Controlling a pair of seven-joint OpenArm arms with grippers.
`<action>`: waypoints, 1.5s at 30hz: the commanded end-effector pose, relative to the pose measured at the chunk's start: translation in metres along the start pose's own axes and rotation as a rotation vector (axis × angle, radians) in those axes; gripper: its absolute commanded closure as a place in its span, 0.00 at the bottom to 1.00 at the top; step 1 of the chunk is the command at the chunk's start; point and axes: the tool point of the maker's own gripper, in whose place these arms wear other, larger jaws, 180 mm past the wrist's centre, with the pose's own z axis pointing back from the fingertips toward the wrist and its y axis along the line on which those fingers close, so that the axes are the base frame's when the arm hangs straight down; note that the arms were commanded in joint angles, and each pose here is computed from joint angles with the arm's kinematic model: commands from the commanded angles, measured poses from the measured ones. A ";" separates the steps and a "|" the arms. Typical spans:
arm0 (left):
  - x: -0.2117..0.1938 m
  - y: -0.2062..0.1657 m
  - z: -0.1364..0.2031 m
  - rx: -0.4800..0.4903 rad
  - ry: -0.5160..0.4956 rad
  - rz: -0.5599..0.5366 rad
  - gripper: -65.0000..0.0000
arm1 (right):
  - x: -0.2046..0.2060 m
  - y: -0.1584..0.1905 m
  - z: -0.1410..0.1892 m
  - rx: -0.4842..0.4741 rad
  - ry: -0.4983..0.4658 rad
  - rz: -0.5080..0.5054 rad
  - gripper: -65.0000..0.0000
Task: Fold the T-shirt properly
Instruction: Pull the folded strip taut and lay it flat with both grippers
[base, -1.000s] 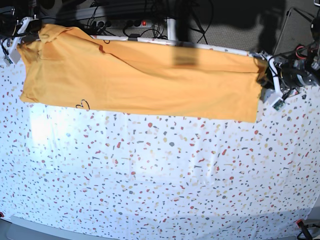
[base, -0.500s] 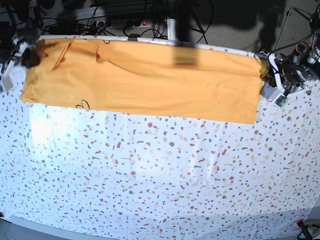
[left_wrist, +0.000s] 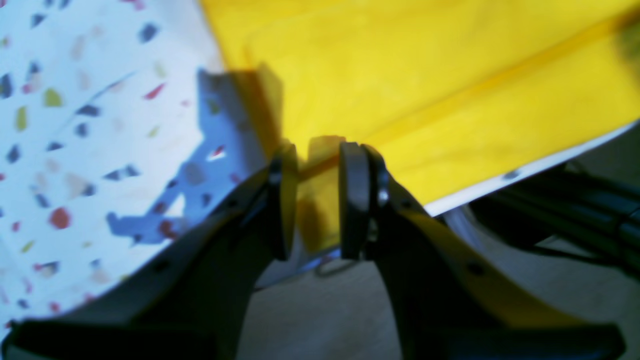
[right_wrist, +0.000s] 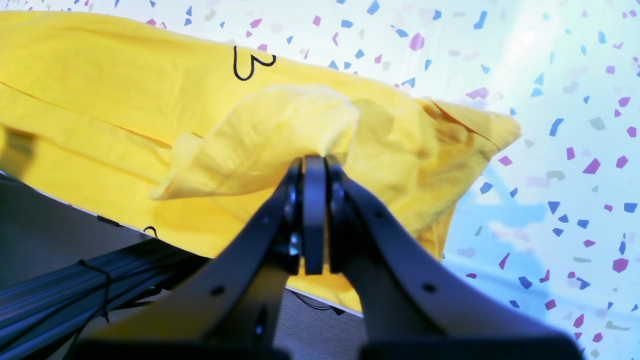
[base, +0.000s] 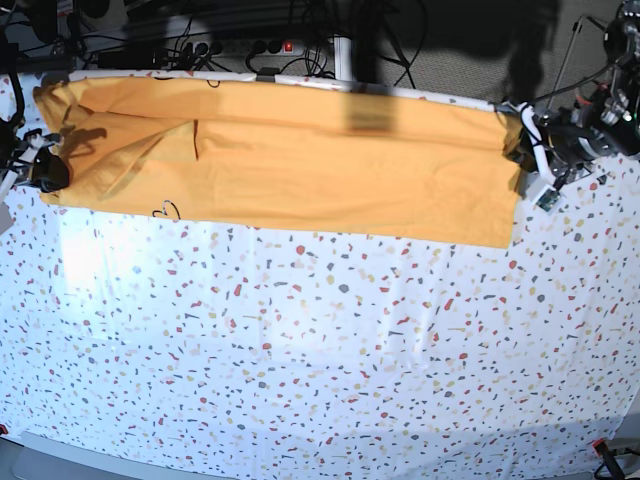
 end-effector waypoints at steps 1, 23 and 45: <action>0.010 0.004 0.004 0.012 -0.032 -0.011 0.77 | 0.013 -0.005 0.007 -0.016 -0.031 0.030 1.00; 0.022 -0.005 -0.001 -0.006 -0.077 0.012 0.77 | 0.025 -0.018 0.008 -0.089 -0.104 0.051 0.64; 0.044 -0.046 -0.047 -0.095 -0.225 0.180 0.77 | -0.100 0.005 -0.095 -0.100 0.102 -0.198 0.64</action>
